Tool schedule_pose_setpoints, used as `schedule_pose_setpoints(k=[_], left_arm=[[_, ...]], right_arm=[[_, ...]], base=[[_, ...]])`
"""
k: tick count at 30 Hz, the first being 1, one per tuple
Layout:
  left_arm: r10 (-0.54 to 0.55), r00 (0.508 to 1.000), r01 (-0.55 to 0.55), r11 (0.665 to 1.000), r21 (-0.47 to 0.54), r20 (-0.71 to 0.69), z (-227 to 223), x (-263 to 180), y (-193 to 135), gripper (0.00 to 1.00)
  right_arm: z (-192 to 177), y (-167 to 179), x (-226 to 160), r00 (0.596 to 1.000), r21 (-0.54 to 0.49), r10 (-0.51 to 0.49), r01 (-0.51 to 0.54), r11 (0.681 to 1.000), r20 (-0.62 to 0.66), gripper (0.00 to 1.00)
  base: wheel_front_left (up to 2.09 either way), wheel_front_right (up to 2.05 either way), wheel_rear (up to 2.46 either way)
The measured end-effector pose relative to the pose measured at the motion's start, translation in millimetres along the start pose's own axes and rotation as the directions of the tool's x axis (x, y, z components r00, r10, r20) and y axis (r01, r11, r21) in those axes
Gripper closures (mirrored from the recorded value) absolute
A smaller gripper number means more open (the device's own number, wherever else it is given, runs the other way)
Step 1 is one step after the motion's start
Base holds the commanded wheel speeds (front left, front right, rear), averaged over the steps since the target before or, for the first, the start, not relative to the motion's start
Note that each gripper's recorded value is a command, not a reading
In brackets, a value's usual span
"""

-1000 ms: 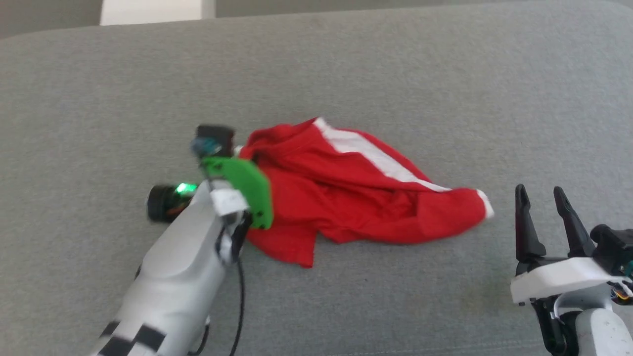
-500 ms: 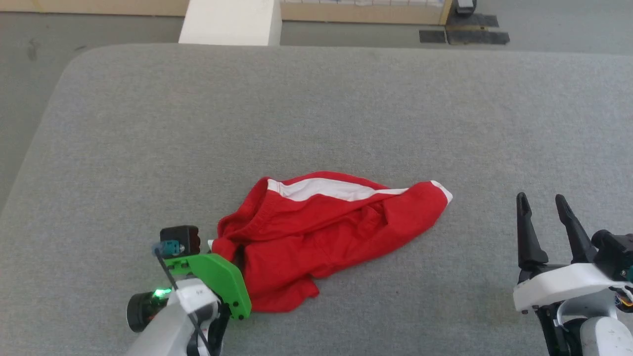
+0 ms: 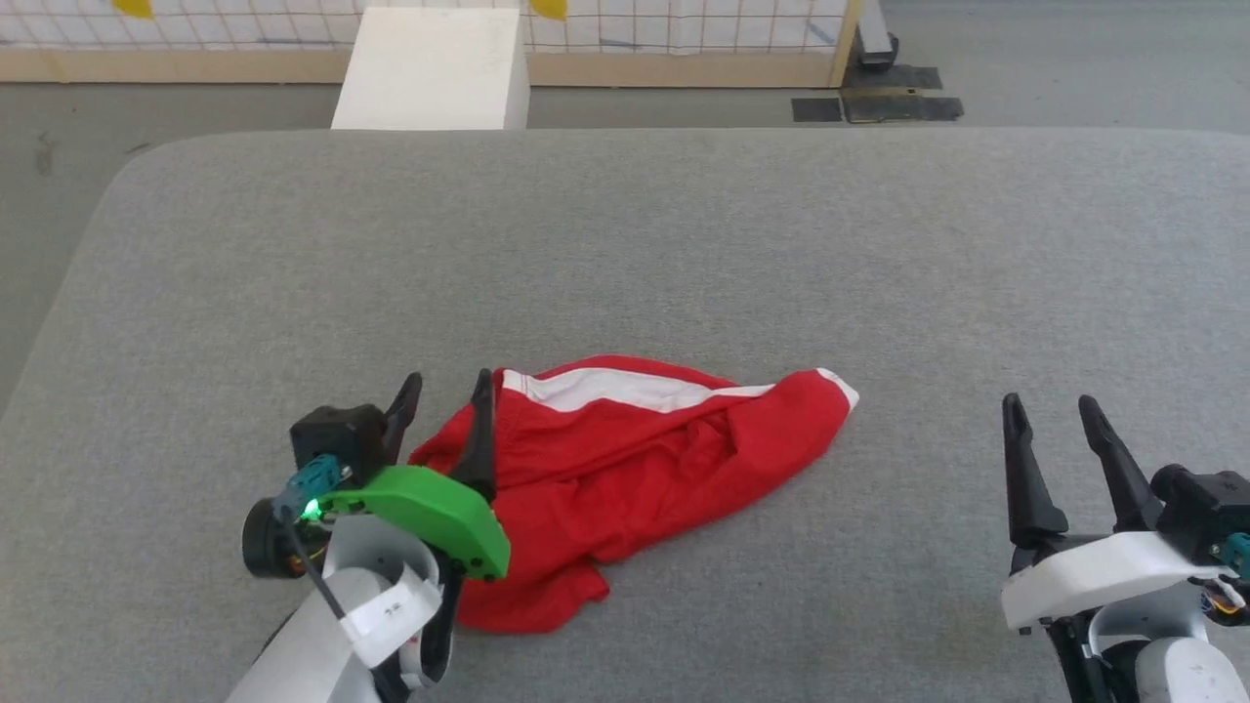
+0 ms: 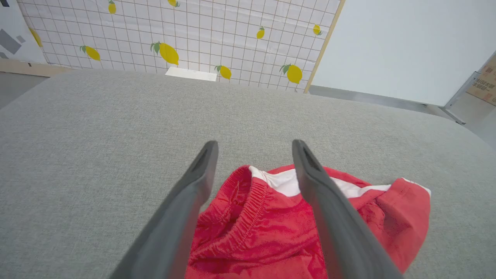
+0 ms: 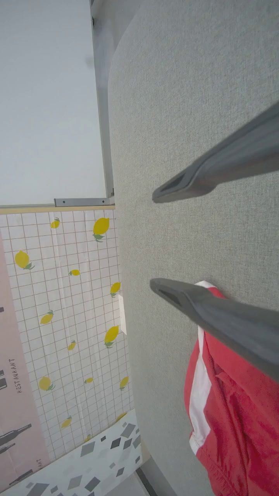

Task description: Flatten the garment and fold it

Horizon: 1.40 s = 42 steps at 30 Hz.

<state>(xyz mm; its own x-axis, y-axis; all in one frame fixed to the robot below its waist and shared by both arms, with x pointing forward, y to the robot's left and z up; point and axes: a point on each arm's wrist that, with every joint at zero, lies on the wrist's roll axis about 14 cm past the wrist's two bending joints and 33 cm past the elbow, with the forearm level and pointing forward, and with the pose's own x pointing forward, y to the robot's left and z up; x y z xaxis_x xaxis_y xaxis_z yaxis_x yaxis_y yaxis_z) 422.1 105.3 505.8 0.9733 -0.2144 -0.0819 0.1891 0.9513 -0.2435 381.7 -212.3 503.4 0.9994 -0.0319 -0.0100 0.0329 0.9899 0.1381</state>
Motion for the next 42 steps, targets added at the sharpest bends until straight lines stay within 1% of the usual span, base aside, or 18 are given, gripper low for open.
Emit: schedule_pose_setpoints(k=[3,7,11,15,17,21,23,27,30,32,33,34,35,36,37,40,42], left_arm=[[-0.039,0.999,0.039,0.999,0.004,0.015,2,7,-13,0.00],[-0.115,0.989,0.117,0.993,-0.017,0.093,10,15,-37,0.00],[-0.171,0.973,0.181,0.982,-0.053,0.155,18,18,-53,0.00],[-0.178,0.940,0.204,0.977,-0.062,0.292,55,18,-52,0.00],[-0.177,0.932,0.206,0.977,-0.062,0.315,58,13,-47,0.00],[-0.148,0.936,0.174,0.983,-0.055,0.319,52,6,-30,0.00],[-0.122,0.942,0.145,0.988,-0.053,0.314,49,5,-20,0.00],[-0.077,0.950,0.097,0.994,-0.052,0.303,43,3,-4,0.00],[-0.056,0.956,0.074,0.996,-0.053,0.289,37,3,5,0.00],[-0.042,0.961,0.060,0.997,-0.055,0.275,32,4,10,0.00],[-0.038,0.962,0.056,0.997,-0.059,0.271,31,4,12,0.00],[-0.032,0.963,0.051,0.997,-0.064,0.267,29,4,13,0.00],[-0.029,0.964,0.048,0.997,-0.066,0.264,28,4,15,0.00],[-0.029,0.965,0.048,0.997,-0.067,0.261,27,4,16,0.00],[-0.028,0.966,0.047,0.997,-0.068,0.259,26,4,16,0.00],[-0.021,0.967,0.041,0.996,-0.075,0.254,24,4,19,0.00],[-0.021,0.967,0.042,0.996,-0.076,0.254,24,4,18,0.00]], right_arm=[[0,-2,-2,1.000,-0.001,-0.007,0.007,1.000,0.000,0.00],[-4,4,-3,1.000,-0.004,0.012,-0.012,1.000,-0.018,0.00],[-13,29,-1,0.995,-0.008,0.086,-0.087,0.996,-0.053,0.00],[-22,62,7,0.978,-0.015,0.181,-0.183,0.983,-0.101,0.00],[-28,79,12,0.963,-0.021,0.229,-0.235,0.972,-0.139,0.00],[-50,108,21,0.914,-0.031,0.306,-0.325,0.945,-0.266,0.00],[-62,116,25,0.885,-0.037,0.320,-0.352,0.935,-0.339,0.00],[-91,126,28,0.799,-0.081,0.310,-0.406,0.910,-0.515,0.00],[-104,133,29,0.746,-0.106,0.302,-0.444,0.890,-0.593,0.00],[-116,135,28,0.703,-0.125,0.281,-0.466,0.876,-0.653,0.00],[-118,135,28,0.694,-0.132,0.274,-0.471,0.872,-0.666,0.00],[-121,133,28,0.684,-0.144,0.261,-0.475,0.868,-0.681,0.35],[-124,132,28,0.677,-0.153,0.249,-0.475,0.866,-0.693,0.63],[-126,130,29,0.674,-0.157,0.242,-0.474,0.866,-0.698,0.97],[-126,129,30,0.675,-0.161,0.237,-0.471,0.867,-0.699,1.00],[-122,123,36,0.695,-0.165,0.225,-0.447,0.879,-0.683,1.00],[-116,118,40,0.722,-0.169,0.221,-0.426,0.889,-0.656,1.00]], base=[[0.00,0.00,0.00],[0.00,0.00,0.00],[0.00,0.00,0.00],[0.00,0.00,0.00],[0.00,0.00,0.00],[0.00,0.00,0.00],[0.00,0.00,0.00],[0.00,0.00,0.00],[0.00,0.00,0.00],[0.00,0.00,0.00],[0.00,0.00,0.00],[0.00,0.00,0.00],[0.00,0.00,0.00],[0.00,0.00,0.00],[0.00,0.00,0.00],[0.00,0.00,0.00],[0.00,0.00,0.00]])
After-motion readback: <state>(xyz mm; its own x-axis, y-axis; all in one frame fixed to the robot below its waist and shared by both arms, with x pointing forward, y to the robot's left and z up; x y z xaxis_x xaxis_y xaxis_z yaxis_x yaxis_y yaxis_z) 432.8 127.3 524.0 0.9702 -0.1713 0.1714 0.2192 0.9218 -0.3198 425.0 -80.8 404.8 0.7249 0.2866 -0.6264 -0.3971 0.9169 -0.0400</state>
